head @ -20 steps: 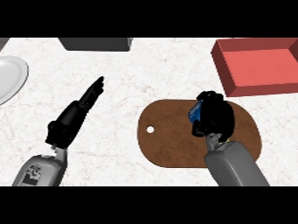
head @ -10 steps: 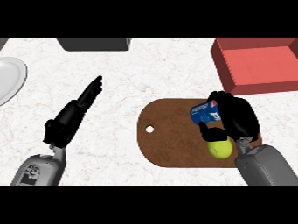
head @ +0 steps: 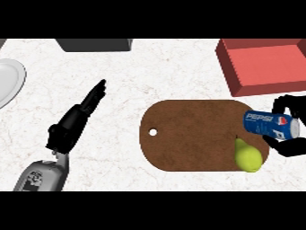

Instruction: Pick the can from the cutting board and place it in the cardboard box

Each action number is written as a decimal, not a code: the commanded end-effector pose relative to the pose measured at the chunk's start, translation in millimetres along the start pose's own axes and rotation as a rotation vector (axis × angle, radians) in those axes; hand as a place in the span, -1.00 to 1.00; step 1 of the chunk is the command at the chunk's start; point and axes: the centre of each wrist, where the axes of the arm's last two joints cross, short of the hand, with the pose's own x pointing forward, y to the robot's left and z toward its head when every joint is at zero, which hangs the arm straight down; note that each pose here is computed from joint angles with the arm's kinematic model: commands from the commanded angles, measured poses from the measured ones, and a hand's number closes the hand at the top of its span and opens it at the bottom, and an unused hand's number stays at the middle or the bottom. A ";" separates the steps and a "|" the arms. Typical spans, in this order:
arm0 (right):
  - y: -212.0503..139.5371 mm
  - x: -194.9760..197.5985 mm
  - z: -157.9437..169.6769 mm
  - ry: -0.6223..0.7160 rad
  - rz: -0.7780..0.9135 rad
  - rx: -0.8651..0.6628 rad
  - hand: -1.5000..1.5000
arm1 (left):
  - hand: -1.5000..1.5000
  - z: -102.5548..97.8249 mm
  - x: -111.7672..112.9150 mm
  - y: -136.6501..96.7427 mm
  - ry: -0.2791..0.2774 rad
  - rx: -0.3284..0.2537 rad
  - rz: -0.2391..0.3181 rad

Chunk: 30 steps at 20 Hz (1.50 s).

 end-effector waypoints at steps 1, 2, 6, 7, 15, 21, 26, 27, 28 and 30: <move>-38.5 -27.3 25.0 -0.085 -0.041 -0.074 1.00 | 0.00 0.6 -1.3 -2.1 -0.016 0.002 0.002; -51.7 -40.8 29.1 -0.098 -0.035 -0.087 1.00 | 0.00 2.0 1.8 -4.7 -0.009 -0.004 -0.019; -103.5 -23.1 45.8 -0.177 -0.126 -0.122 1.00 | 0.00 -2.8 -1.9 6.3 0.007 0.003 -0.010; -107.1 -36.2 51.6 -0.163 -0.174 -0.196 1.00 | 0.00 7.8 -12.5 0.5 0.006 0.003 -0.010; -148.9 -27.3 73.5 -0.008 -0.271 -0.256 1.00 | 0.00 7.7 14.6 2.8 -0.011 -0.017 0.000; -174.1 -55.3 40.4 0.096 -0.265 -0.329 1.00 | 0.00 1.8 7.6 -0.6 -0.013 -0.025 0.003; -161.9 -55.1 0.4 0.116 -0.268 -0.330 1.00 | 0.00 -15.1 3.8 -15.6 -0.020 -0.024 0.011; -181.8 -67.3 0.3 0.112 -0.300 -0.334 1.00 | 0.00 0.7 -1.9 -10.5 -0.014 -0.036 -0.008; -197.0 -56.8 -5.4 0.115 -0.314 -0.327 1.00 | 0.00 -7.1 -8.3 2.8 -0.026 -0.017 -0.002; -183.6 -64.1 -27.7 0.131 -0.311 -0.330 1.00 | 0.00 1.8 13.8 -13.3 -0.032 -0.027 -0.020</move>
